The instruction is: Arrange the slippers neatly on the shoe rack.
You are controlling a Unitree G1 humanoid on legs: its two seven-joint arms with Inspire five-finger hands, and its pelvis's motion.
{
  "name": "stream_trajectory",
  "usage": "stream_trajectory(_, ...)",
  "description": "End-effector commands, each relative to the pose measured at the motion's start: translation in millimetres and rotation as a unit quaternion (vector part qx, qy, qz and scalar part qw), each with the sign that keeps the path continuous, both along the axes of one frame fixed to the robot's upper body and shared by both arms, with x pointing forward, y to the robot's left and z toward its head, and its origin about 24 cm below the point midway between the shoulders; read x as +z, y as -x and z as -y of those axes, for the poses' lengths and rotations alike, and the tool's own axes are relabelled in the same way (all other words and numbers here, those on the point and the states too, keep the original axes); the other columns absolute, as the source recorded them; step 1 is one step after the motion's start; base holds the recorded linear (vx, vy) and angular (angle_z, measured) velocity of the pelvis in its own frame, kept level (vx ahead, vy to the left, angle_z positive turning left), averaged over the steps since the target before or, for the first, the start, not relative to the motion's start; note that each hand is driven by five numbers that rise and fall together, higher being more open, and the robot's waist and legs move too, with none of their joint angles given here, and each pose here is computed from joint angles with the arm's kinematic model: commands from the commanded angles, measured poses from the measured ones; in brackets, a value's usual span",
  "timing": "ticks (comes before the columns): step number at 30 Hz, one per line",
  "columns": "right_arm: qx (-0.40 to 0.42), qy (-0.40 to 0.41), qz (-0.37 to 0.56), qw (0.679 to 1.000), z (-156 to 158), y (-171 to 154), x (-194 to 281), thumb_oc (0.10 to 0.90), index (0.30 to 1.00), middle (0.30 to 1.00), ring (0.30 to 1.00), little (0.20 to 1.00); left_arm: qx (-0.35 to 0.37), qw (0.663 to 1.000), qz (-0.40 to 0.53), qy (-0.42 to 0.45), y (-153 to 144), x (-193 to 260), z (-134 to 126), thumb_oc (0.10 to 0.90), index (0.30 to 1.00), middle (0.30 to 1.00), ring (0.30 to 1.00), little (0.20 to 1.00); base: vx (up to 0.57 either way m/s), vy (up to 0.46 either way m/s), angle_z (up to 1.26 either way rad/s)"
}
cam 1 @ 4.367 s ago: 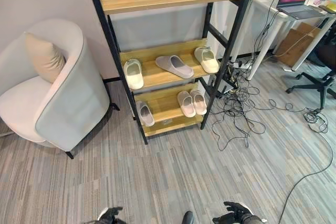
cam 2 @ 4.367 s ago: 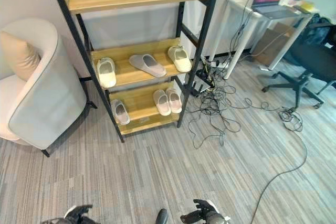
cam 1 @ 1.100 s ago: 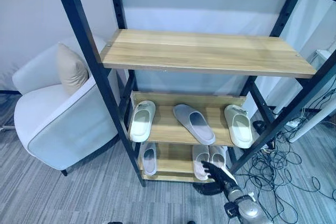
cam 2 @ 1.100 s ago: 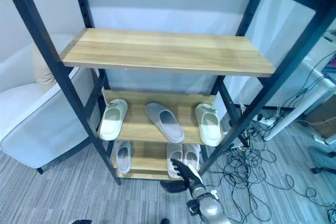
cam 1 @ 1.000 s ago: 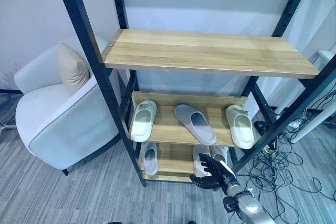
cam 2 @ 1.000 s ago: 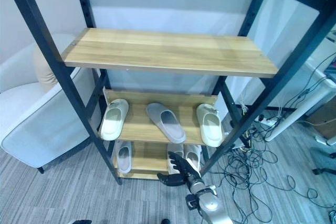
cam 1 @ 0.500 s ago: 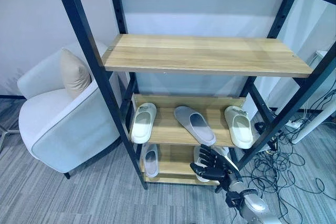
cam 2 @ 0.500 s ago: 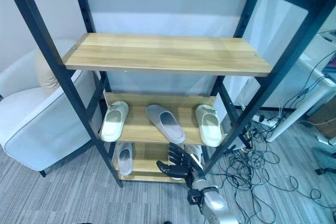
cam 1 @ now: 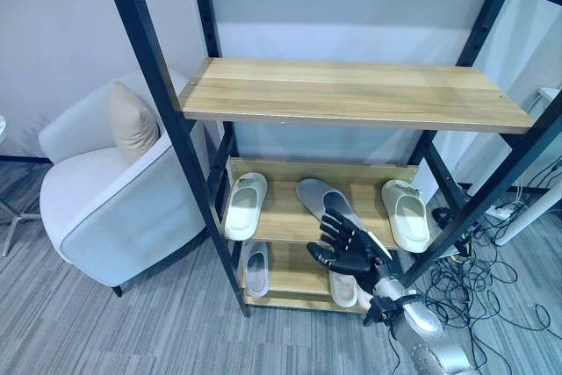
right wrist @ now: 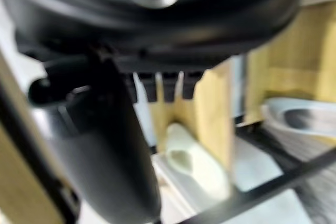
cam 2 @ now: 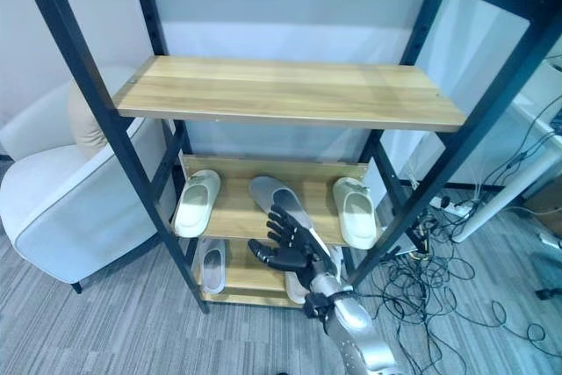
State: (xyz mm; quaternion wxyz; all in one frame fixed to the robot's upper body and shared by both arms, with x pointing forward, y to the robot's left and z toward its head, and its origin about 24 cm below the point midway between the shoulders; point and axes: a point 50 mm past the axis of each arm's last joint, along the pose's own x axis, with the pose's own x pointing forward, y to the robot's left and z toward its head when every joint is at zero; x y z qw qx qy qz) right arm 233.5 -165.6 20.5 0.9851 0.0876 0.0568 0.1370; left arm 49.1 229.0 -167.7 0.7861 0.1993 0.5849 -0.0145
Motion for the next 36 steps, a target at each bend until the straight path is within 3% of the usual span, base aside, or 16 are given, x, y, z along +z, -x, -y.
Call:
stream_trajectory(1, -0.030, 0.129, 0.281, 0.951, 0, -30, 102, 0.800, 0.900, 0.900, 0.900, 0.900, -0.027, 0.999, 0.006, 0.016, -8, -4, 20, 0.800, 0.900, 0.900, 0.900, 0.900, 0.01, 0.022, 0.04)
stream_trajectory(9, -0.105, 0.275, 0.339, 0.893, 34, -43, 130, 0.800, 0.900, 0.900, 0.900, 0.900, -0.039, 0.999, 0.001, 0.016, -6, -4, 19, 0.800, 0.900, 0.900, 0.900, 0.900, 0.01, 0.018, 0.06)
stream_trajectory(22, -0.147, 0.437, 0.296, 0.836, 92, -63, 139, 0.800, 0.900, 0.900, 0.900, 0.900, -0.042, 0.999, -0.013, 0.014, 1, -3, 9, 0.800, 0.900, 0.900, 0.900, 0.900, 0.00, 0.005, 0.03)
stream_trajectory(36, -0.169, 0.477, 0.234, 0.830, 112, -79, 122, 0.800, 0.900, 0.900, 0.900, 0.900, -0.047, 0.999, -0.004, 0.012, -5, -1, 5, 0.800, 0.900, 0.900, 0.900, 0.900, -0.01, 0.000, 0.06)
